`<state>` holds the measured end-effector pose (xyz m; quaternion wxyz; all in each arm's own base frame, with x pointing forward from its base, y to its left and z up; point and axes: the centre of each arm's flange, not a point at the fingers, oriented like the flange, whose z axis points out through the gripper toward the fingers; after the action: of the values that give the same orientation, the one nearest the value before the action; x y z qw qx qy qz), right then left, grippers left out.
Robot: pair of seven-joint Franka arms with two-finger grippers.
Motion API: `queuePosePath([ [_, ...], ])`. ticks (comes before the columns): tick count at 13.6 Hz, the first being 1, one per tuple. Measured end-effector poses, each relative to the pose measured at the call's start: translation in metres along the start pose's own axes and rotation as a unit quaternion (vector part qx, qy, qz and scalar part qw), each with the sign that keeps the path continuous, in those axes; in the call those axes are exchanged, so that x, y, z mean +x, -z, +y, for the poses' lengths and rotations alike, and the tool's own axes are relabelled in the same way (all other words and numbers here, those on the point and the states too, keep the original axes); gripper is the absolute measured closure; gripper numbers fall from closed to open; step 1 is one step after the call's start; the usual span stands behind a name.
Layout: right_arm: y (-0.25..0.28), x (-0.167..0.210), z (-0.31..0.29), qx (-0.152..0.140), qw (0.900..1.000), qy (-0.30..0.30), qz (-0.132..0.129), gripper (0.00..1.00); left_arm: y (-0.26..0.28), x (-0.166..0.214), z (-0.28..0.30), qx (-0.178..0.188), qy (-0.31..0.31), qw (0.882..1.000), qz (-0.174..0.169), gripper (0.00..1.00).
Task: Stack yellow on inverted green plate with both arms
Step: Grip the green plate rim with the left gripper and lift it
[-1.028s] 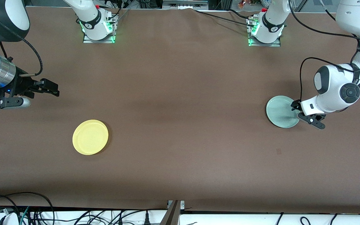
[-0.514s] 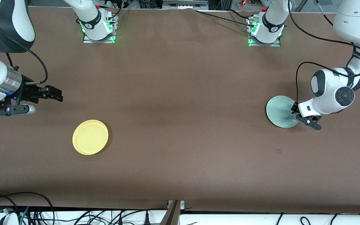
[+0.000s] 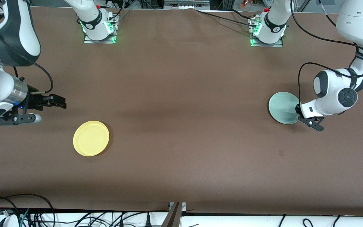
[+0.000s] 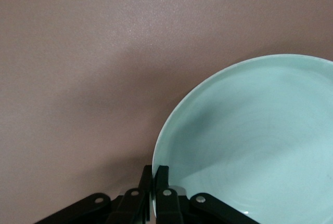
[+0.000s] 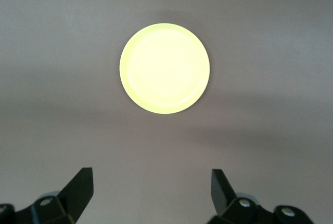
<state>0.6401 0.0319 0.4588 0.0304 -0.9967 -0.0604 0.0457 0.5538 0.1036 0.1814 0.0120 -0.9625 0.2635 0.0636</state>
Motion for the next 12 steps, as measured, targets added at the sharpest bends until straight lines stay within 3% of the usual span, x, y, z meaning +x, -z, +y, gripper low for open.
queuePosePath([
  [3,-0.067,0.027,0.028,0.013,1.0,0.009,-0.002,0.0,0.022,0.012,-0.002,0.006,-0.006,1.0,0.008,0.94],
  [7,-0.161,0.058,0.054,0.008,1.0,0.009,0.021,0.0,0.139,0.079,0.028,-0.008,-0.046,0.998,-0.037,0.97],
  [10,-0.209,0.067,0.063,-0.003,1.0,0.015,0.026,0.0,0.222,0.129,0.084,0.054,-0.11,0.99,-0.073,0.97],
  [12,-0.223,0.066,0.07,-0.007,1.0,0.014,0.018,0.0,0.243,0.164,0.15,0.107,-0.128,0.983,-0.075,0.97],
])
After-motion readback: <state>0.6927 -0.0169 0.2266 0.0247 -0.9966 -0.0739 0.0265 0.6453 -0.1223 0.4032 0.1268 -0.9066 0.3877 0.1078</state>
